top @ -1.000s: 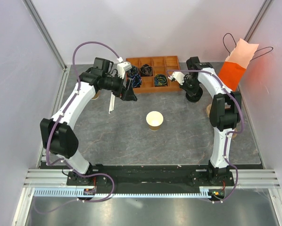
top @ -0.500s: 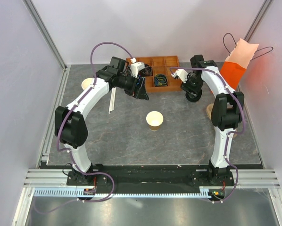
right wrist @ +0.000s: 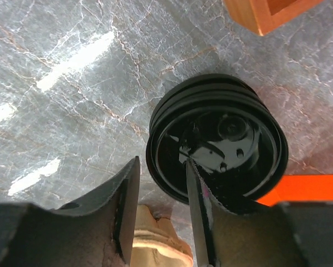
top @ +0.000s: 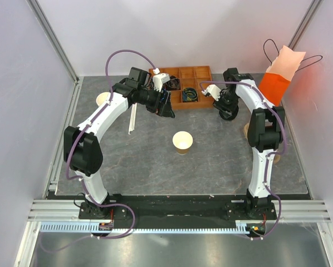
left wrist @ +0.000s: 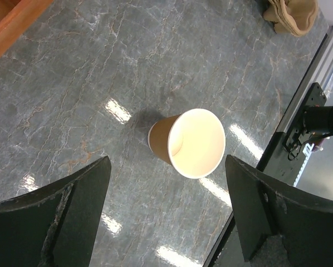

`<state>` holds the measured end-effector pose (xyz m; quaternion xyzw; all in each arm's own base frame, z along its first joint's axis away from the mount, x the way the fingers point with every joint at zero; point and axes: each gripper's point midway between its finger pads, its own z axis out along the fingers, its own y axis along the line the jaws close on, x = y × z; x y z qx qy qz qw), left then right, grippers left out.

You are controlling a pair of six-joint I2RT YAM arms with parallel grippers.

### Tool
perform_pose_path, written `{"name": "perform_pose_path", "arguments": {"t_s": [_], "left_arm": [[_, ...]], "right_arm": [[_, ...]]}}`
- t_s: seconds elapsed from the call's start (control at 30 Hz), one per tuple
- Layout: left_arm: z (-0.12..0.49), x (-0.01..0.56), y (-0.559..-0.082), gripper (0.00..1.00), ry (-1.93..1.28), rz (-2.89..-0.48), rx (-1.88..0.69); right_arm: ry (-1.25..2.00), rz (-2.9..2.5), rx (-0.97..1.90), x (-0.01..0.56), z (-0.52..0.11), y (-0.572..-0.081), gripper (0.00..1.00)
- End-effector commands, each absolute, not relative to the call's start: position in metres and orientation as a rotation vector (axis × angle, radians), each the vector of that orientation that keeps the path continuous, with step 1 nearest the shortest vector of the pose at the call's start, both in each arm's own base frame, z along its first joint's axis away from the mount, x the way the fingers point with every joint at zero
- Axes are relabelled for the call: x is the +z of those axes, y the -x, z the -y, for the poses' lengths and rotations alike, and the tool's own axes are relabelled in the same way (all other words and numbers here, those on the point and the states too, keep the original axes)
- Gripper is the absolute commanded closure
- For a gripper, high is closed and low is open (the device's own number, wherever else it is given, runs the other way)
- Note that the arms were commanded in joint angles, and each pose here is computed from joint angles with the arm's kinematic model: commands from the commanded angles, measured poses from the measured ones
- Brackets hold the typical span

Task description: Pack the takeout coffee

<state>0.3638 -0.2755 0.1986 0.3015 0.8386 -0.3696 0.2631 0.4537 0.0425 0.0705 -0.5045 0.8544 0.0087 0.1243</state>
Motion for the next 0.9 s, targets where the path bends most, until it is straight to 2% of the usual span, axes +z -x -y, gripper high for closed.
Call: {"name": "perform_pose_path", "arguments": {"t_s": [0.0, 0.17, 0.23, 0.27, 0.43, 0.47, 0.87], "left_arm": [[0.276, 0.219, -0.371, 0.10, -0.820, -2.194, -0.981], [0.278, 0.217, -0.373, 0.10, -0.822, -2.195, -0.984], [0.278, 0.215, -0.373, 0.10, -0.819, -2.199, -0.986], [0.278, 0.215, -0.373, 0.10, -0.823, -2.198, -0.986], [0.280, 0.214, -0.374, 0.11, -0.821, -2.193, -0.997], [0.280, 0.213, -0.374, 0.11, -0.821, -2.194, -1.004], [0.294, 0.206, -0.388, 0.11, -0.718, -2.201, -1.080]], "right_arm": [[1.485, -2.467, 0.002, 0.071, -0.041, -0.462, 0.55], [1.489, -2.471, 0.003, 0.067, -0.041, -0.462, 0.60], [1.486, -2.468, 0.010, 0.067, -0.042, -0.462, 0.68], [1.484, -2.462, 0.009, 0.070, -0.043, -0.462, 0.75], [1.476, -2.456, 0.006, 0.076, -0.043, -0.462, 0.92], [1.474, -2.451, 0.007, 0.079, -0.043, -0.461, 1.00], [1.371, -2.411, 0.054, 0.110, -0.048, -0.470, 1.00]]}}
